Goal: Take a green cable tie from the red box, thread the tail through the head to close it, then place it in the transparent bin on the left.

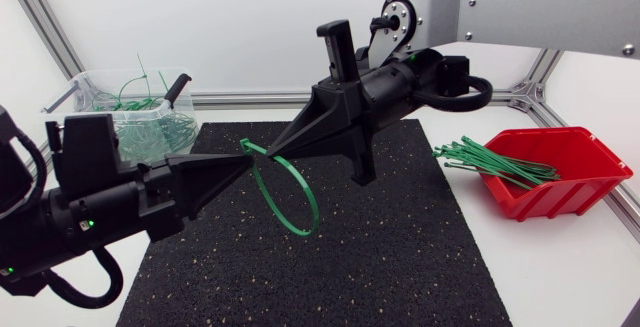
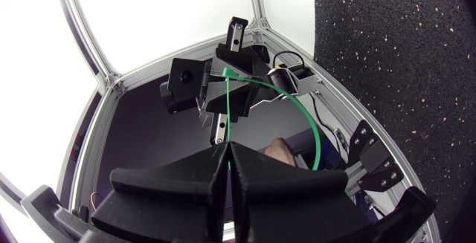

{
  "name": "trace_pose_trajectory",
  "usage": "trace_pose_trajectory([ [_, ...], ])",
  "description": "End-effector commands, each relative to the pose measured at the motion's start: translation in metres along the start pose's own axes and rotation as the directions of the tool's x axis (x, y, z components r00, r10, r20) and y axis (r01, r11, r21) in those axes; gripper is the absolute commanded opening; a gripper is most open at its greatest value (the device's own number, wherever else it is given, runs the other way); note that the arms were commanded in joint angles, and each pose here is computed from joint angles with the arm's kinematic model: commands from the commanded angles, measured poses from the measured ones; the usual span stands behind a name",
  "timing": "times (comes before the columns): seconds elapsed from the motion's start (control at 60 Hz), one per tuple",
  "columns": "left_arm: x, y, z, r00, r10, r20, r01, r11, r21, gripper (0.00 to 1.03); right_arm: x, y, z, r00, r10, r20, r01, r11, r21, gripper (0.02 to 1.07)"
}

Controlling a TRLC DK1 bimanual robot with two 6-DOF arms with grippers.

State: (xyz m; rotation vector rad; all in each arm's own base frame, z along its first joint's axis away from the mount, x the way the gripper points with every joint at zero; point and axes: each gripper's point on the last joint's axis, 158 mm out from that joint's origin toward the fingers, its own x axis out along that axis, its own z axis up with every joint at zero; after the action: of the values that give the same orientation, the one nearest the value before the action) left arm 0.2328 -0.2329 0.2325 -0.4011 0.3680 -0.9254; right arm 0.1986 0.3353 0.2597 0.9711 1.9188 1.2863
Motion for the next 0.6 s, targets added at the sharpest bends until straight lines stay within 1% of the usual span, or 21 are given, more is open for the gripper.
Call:
trace_pose_trajectory([
  [0.0, -0.001, -0.009, 0.002, 1.000, -0.020, 0.010, 0.020, 1.000, 0.022, 0.03, 0.002, -0.006, 0.005, 1.000, 0.007, -0.006, -0.007, 1.000, 0.013, 0.08],
  [0.1, 0.004, -0.018, -0.005, 1.000, -0.028, -0.004, 0.029, 0.998, 0.061, 0.03, 0.005, -0.007, 0.005, 1.000, 0.004, -0.015, -0.003, 1.000, 0.015, 0.08],
  [0.283, 0.012, -0.034, -0.022, 0.998, -0.034, -0.048, 0.041, 0.985, 0.166, 0.03, 0.009, -0.009, 0.006, 1.000, -0.001, -0.024, 0.001, 1.000, 0.020, 0.08],
  [0.433, 0.007, -0.035, -0.013, 1.000, -0.020, -0.008, 0.021, 0.980, 0.200, 0.03, 0.012, -0.015, 0.006, 0.999, -0.011, -0.033, 0.012, 0.999, 0.030, 0.08],
  [0.583, 0.000, -0.025, 0.001, 0.999, 0.009, 0.041, -0.018, 0.979, 0.204, 0.03, 0.013, -0.020, 0.005, 0.999, -0.023, -0.038, 0.024, 0.999, 0.037, 0.08],
])
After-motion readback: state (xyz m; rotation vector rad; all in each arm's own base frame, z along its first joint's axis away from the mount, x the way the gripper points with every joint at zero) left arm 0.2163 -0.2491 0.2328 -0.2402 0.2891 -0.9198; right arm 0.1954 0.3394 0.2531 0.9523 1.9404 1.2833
